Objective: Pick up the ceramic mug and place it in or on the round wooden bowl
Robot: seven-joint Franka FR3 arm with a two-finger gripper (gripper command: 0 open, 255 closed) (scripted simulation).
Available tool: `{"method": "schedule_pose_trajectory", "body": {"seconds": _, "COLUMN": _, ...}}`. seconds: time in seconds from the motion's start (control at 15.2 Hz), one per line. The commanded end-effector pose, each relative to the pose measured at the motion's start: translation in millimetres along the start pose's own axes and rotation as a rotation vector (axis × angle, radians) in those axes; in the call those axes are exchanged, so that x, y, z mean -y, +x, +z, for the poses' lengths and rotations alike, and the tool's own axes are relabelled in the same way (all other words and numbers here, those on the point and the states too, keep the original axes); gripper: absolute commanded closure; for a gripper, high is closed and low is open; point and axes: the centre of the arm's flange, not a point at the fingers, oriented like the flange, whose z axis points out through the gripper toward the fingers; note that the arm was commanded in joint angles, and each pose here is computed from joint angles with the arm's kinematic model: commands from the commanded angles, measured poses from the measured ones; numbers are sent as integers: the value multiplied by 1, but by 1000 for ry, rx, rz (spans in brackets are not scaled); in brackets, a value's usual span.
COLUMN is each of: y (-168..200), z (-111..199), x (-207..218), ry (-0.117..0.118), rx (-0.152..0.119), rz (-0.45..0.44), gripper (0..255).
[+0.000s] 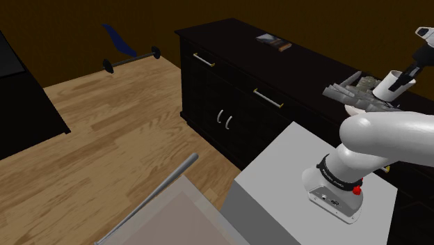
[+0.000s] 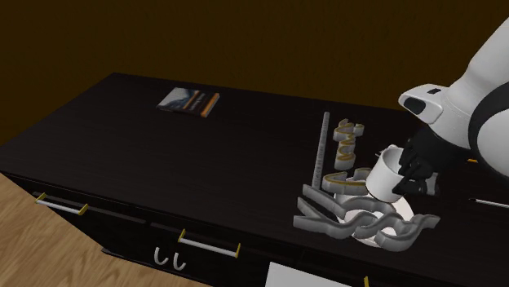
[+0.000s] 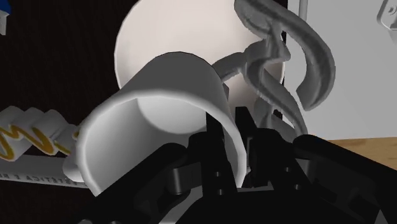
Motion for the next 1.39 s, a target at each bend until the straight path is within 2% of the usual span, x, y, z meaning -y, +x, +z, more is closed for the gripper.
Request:
{"method": "schedule_pose_trajectory", "body": {"seconds": 0.0, "y": 0, "z": 12, "x": 0, "ry": 0, "rx": 0, "rz": 0, "gripper": 255}}
{"method": "schedule_pose_trajectory", "body": {"seconds": 0.2, "y": 0, "z": 27, "x": 1, "ry": 0, "rx": 0, "rz": 0, "gripper": 255}}
{"method": "schedule_pose_trajectory", "body": {"seconds": 0.26, "y": 0, "z": 21, "x": 0, "ry": -2, "rx": -1, "rz": 0, "gripper": 255}}
{"method": "schedule_pose_trajectory", "body": {"seconds": 0.33, "y": 0, "z": 21, "x": 0, "ry": -2, "rx": -1, "rz": 0, "gripper": 0}}
{"method": "schedule_pose_trajectory", "body": {"seconds": 0.59, "y": 30, "z": -4, "x": -67, "ry": 148, "rx": 147, "rz": -8, "gripper": 0}}
{"method": "schedule_pose_trajectory", "body": {"seconds": 0.86, "y": 63, "z": -14, "x": -136, "ry": 298, "rx": 295, "rz": -17, "gripper": 0}}
{"method": "schedule_pose_trajectory", "body": {"seconds": 0.92, "y": 69, "z": -14, "x": -149, "ry": 325, "rx": 322, "rz": -19, "gripper": 0}}
{"method": "schedule_pose_trajectory", "body": {"seconds": 1.32, "y": 59, "z": 14, "x": -139, "ry": 325, "rx": 322, "rz": -19, "gripper": 0}}
